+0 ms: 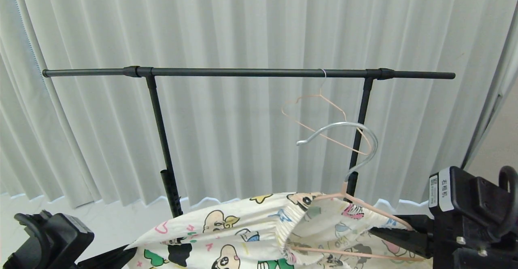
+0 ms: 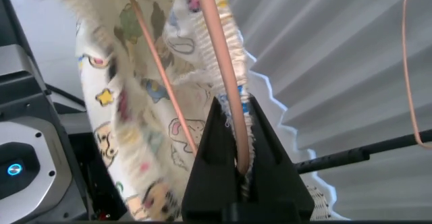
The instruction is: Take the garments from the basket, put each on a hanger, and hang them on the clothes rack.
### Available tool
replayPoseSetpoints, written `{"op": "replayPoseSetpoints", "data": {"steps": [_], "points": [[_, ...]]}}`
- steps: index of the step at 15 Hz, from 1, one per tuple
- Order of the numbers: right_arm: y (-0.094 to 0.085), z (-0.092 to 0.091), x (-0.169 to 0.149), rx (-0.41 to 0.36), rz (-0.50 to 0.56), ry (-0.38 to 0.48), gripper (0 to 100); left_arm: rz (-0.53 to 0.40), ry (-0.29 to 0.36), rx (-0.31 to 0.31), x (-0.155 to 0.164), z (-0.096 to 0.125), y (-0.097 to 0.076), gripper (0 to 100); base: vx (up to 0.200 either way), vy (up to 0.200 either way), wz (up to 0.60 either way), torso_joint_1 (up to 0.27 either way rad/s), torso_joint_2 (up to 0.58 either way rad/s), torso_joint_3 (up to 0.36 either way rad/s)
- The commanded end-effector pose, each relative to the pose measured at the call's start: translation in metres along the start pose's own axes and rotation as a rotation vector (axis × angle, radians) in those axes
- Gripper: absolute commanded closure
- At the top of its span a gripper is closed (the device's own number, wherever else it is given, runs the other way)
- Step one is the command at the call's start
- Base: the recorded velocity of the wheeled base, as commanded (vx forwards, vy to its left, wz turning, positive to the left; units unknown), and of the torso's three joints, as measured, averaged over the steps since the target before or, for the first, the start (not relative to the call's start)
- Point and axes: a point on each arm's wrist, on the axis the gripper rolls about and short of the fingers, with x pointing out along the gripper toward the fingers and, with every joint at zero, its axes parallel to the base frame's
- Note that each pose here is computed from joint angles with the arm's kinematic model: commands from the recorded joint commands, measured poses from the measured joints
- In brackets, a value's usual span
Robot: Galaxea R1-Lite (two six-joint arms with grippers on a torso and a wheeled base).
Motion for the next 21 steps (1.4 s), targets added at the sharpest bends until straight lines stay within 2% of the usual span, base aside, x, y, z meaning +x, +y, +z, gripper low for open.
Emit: {"op": "replayPoseSetpoints", "data": {"steps": [1,6,7,10,14,16,21], "points": [[-0.001,0.0,0.0,0.003,-0.007,0.0,100,0.059,0.025,-0.031,0.0,-0.005,0.006,100,0.0,0.0,0.0,0.0,0.0,0.0],[-0.002,0.001,0.0,0.006,-0.009,-0.003,100,0.038,-0.009,-0.003,-0.005,-0.005,0.003,100,0.0,0.0,0.0,0.0,0.0,0.0],[-0.002,0.002,0.0,0.006,-0.013,-0.004,100,0.038,-0.014,0.005,-0.006,-0.006,0.003,0,0.0,0.0,0.0,0.0,0.0,0.0],[-0.01,0.003,0.0,0.021,-0.052,0.004,100,0.044,-0.037,0.005,-0.01,-0.006,0.003,0,0.0,0.0,0.0,0.0,0.0,0.0],[-0.031,-0.003,-0.002,0.079,-0.15,0.095,100,0.049,-0.065,0.0,-0.011,0.003,0.005,0,0.0,0.0,0.0,0.0,0.0,0.0],[-0.041,-0.005,-0.004,0.108,-0.217,0.151,100,0.057,-0.096,-0.004,-0.011,0.016,0.008,0,0.0,0.0,0.0,0.0,0.0,0.0],[-0.046,-0.013,-0.007,0.194,-0.359,0.256,100,0.087,-0.162,-0.007,-0.008,0.052,0.018,0,0.0,0.0,0.0,0.0,0.0,0.0]]}}
